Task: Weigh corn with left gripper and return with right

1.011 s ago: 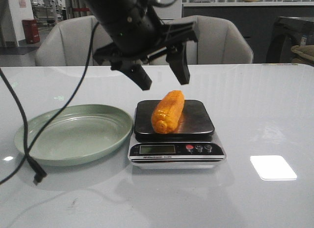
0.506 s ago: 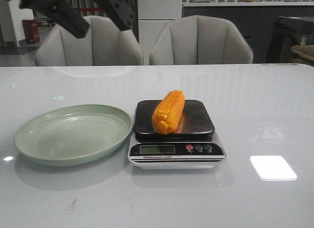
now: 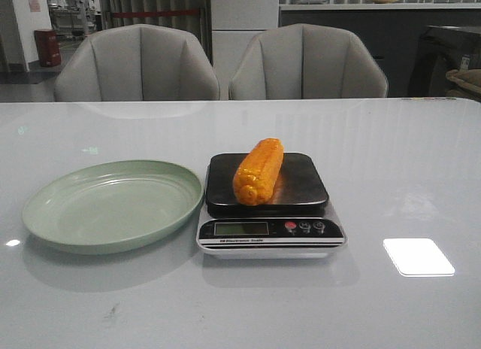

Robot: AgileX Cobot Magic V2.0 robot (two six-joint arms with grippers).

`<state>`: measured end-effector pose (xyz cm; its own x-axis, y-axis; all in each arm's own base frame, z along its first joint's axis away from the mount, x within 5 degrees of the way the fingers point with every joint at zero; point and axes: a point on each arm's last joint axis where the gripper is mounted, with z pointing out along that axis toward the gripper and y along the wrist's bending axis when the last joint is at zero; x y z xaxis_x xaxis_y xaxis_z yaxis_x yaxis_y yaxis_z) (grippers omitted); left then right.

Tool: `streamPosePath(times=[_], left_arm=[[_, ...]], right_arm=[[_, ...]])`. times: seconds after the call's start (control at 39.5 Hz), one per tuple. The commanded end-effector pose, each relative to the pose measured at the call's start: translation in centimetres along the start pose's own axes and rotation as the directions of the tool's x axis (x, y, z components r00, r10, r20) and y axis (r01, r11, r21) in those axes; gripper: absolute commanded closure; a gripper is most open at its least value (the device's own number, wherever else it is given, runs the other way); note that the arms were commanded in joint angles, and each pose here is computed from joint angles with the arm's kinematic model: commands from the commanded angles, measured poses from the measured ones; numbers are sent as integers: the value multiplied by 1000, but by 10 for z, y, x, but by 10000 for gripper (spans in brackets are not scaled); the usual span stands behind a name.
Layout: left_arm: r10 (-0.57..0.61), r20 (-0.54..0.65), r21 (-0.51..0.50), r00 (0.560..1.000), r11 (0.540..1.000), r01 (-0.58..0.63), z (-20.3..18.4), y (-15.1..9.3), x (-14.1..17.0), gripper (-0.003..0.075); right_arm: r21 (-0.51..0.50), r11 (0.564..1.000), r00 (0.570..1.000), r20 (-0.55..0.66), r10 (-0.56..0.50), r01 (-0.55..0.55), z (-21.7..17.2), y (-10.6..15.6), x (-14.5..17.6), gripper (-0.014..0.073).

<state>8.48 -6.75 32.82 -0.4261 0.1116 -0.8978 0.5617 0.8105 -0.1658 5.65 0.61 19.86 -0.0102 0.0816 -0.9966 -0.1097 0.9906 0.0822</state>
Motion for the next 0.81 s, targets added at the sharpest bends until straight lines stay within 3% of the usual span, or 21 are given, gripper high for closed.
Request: streamPosePath(times=[0.0, 0.18, 0.43, 0.61, 0.78], left_arm=[[27, 159, 11, 987, 1000, -29, -27, 1, 3, 223], [74, 283, -12, 956, 997, -74, -54, 7, 32, 318], [97, 372, -26, 923, 995, -95, -66, 12, 53, 615], [110, 373, -37, 921, 994, -104, -66, 13, 54, 607], [109, 364, -36, 925, 994, -103, -65, 13, 55, 607]], right_arm=[[-6, 1000, 995, 93, -19, 19, -1, 1, -5, 448], [-6, 1000, 995, 93, -19, 19, -1, 1, -5, 448], [-14, 1000, 988, 154, -18, 20, -2, 1, -11, 448], [-32, 999, 953, 304, -14, 25, -6, 4, -30, 448], [-15, 1000, 979, 205, -17, 21, -3, 5, -57, 448]])
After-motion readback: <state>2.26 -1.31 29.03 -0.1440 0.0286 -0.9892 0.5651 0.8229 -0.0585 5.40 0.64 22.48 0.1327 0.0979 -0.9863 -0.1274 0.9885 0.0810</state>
